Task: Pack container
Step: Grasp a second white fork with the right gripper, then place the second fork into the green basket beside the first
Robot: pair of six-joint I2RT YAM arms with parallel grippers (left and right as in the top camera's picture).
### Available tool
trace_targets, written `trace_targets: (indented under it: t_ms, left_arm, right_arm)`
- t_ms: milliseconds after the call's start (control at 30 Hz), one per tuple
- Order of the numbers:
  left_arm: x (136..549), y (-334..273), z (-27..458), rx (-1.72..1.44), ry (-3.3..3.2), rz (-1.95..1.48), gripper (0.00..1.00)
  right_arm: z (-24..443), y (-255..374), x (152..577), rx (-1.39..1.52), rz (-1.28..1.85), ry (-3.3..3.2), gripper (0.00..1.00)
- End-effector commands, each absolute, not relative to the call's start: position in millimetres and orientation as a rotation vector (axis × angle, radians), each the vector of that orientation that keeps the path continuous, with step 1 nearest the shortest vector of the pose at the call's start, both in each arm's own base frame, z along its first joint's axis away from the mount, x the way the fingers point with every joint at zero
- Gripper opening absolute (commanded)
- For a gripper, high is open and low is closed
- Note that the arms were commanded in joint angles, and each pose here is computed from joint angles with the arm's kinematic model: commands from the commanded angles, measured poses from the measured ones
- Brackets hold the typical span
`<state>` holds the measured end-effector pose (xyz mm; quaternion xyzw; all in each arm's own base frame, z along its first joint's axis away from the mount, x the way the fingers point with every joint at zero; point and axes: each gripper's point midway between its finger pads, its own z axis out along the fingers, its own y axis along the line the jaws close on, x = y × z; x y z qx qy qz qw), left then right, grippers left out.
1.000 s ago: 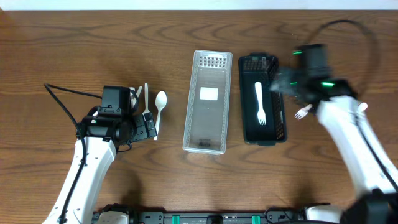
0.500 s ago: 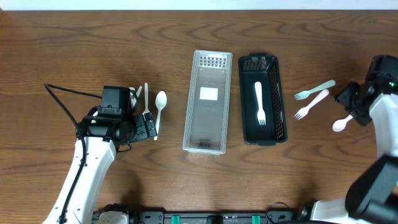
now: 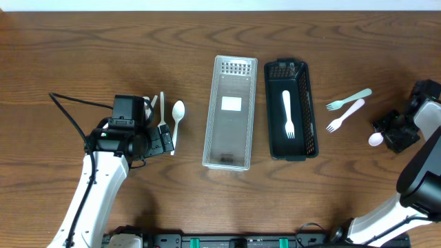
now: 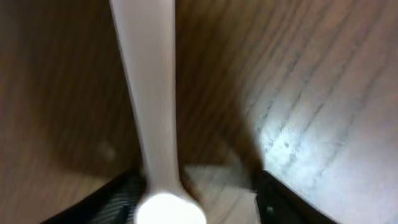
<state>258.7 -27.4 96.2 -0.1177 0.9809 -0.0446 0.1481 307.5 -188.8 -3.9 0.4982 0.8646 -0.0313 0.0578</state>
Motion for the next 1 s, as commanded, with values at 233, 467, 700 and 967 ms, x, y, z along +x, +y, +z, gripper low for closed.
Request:
trace_targets:
  t_ms: [233, 467, 700, 967]
  left_arm:
    - [262.8, -27.7, 100.9, -0.329, 2.811, -0.136, 0.98]
    - [262.8, -27.6, 100.9, -0.329, 2.811, -0.136, 0.98]
    - [262.8, -27.6, 100.9, -0.329, 2.811, -0.136, 0.98]
    - [262.8, -27.6, 100.9, -0.329, 2.811, -0.136, 0.98]
  right_arm:
    - [-10.7, -180.8, 299.8, 1.575, -0.003, 2.639, 0.01]
    - [47.8, -152.1, 331.9, 1.378, 0.189, 2.558, 0.01]
    - [177.3, -42.9, 372.7, 0.786, 0.505, 2.403, 0.01]
    - [203.3, 63.7, 369.7, 0.304, 0.273, 2.417, 0.01]
